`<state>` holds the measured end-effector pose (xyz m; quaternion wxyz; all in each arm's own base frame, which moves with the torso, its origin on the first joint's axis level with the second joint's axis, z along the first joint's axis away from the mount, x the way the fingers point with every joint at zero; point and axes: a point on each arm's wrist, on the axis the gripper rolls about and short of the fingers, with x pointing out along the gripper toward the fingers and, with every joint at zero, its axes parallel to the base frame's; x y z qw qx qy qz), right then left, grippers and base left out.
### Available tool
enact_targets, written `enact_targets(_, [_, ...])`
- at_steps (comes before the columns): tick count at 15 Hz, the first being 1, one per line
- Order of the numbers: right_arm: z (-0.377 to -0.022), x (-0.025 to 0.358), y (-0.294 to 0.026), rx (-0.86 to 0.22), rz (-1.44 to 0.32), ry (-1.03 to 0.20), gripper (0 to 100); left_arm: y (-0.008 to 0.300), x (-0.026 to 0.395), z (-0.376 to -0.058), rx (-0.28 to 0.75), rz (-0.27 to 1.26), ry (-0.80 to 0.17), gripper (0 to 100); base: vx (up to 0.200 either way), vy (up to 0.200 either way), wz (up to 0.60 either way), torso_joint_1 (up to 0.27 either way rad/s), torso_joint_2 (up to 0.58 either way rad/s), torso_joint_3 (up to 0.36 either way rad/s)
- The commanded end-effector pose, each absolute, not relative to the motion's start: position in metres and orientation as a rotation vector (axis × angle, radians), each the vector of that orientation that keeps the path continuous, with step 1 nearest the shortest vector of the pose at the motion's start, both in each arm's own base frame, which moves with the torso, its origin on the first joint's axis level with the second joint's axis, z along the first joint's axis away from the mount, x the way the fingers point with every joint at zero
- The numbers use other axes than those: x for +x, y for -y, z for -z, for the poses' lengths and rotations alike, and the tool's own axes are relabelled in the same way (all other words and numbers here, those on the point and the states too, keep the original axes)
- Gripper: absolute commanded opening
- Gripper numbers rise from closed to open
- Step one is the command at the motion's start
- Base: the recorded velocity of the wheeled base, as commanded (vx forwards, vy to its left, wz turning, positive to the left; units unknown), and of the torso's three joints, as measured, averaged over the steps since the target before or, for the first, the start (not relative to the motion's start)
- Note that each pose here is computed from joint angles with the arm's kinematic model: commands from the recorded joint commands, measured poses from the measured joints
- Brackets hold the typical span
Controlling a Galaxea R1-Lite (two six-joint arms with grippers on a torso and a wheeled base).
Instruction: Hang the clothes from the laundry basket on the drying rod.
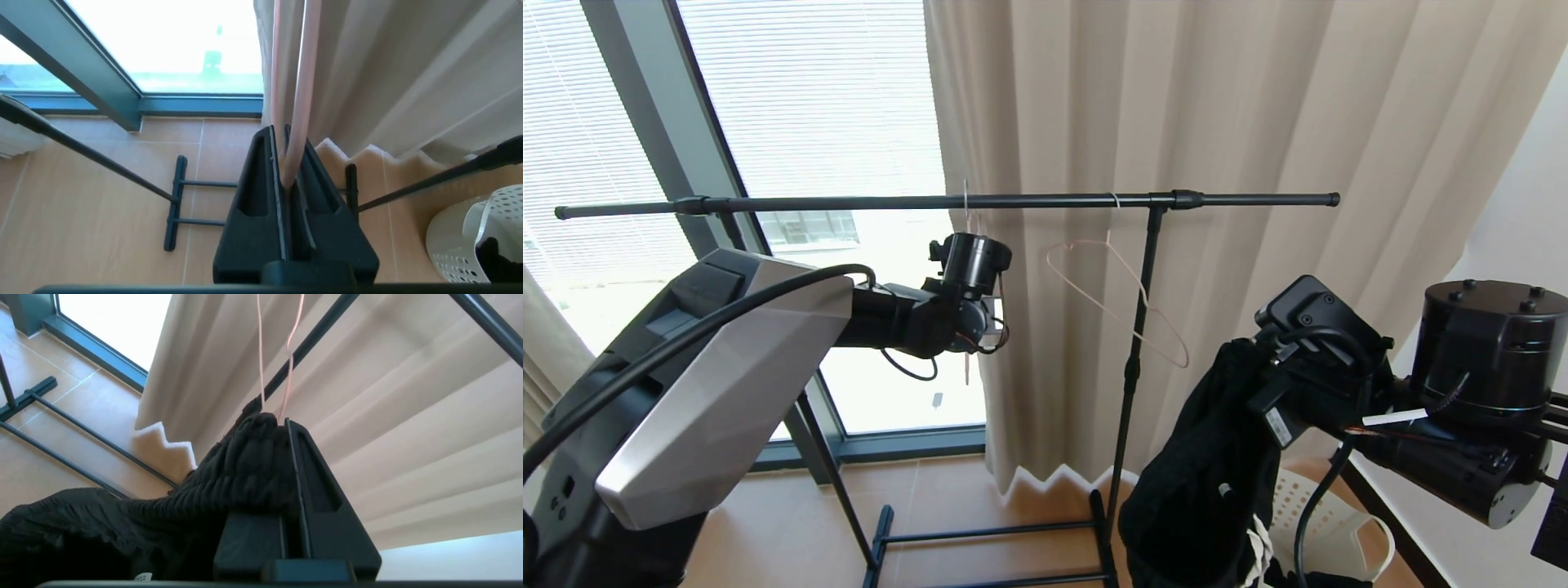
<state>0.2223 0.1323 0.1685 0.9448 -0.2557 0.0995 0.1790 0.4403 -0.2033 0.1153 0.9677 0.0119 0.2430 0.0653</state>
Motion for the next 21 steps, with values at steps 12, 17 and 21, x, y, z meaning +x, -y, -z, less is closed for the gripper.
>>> enact_targets(12, [-0.168,0.222,-0.132,-0.522,-0.365,-0.203,0,0.167,0.331,-0.093,0.316,-0.002,-0.274,0,0.000,0.000,0.00,0.000,0.00,0.000])
enact_targets(17, [-0.168,0.222,-0.132,-0.522,-0.365,-0.203,0,0.166,0.329,-0.094,0.322,0.001,-0.275,0,0.000,0.000,0.00,0.000,0.00,0.000])
enact_targets(21, [-0.168,0.221,-0.132,-0.522,-0.365,-0.205,0,0.165,0.325,-0.086,0.330,0.074,-0.307,0,0.000,0.000,0.00,0.000,0.00,0.000])
